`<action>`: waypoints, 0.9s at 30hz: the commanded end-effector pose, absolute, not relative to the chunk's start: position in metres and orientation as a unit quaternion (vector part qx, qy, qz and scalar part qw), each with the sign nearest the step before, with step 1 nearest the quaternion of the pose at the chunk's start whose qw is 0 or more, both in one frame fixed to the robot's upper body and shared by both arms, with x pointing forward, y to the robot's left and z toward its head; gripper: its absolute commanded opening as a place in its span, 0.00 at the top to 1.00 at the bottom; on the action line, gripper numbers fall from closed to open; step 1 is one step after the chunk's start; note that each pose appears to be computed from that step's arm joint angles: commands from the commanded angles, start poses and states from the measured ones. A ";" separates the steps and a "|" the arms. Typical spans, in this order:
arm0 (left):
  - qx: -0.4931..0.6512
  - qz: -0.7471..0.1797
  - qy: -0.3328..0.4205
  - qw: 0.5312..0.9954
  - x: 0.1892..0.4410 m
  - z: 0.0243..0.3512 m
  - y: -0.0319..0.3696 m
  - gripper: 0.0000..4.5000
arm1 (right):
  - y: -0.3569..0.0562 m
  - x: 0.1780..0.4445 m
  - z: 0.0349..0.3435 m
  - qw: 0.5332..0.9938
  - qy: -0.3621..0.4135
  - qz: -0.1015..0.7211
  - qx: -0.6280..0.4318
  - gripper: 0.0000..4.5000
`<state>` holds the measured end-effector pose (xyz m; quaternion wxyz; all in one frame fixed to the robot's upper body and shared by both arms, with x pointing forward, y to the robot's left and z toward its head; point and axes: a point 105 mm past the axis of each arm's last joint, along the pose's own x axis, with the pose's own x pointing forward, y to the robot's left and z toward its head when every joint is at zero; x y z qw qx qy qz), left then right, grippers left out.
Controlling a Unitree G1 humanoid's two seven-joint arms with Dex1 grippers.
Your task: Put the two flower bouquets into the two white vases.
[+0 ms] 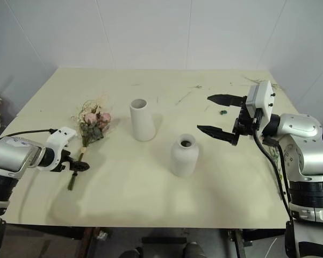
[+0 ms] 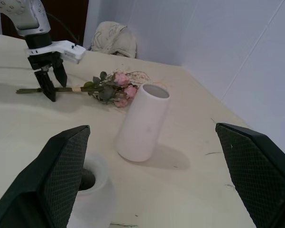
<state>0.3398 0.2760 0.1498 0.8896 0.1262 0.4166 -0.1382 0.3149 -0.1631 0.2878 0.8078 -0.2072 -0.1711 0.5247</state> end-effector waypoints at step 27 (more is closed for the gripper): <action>-0.062 -0.256 -0.212 0.941 0.383 0.325 0.244 0.99 | -0.184 0.303 0.301 0.825 -0.175 0.486 -0.230 0.00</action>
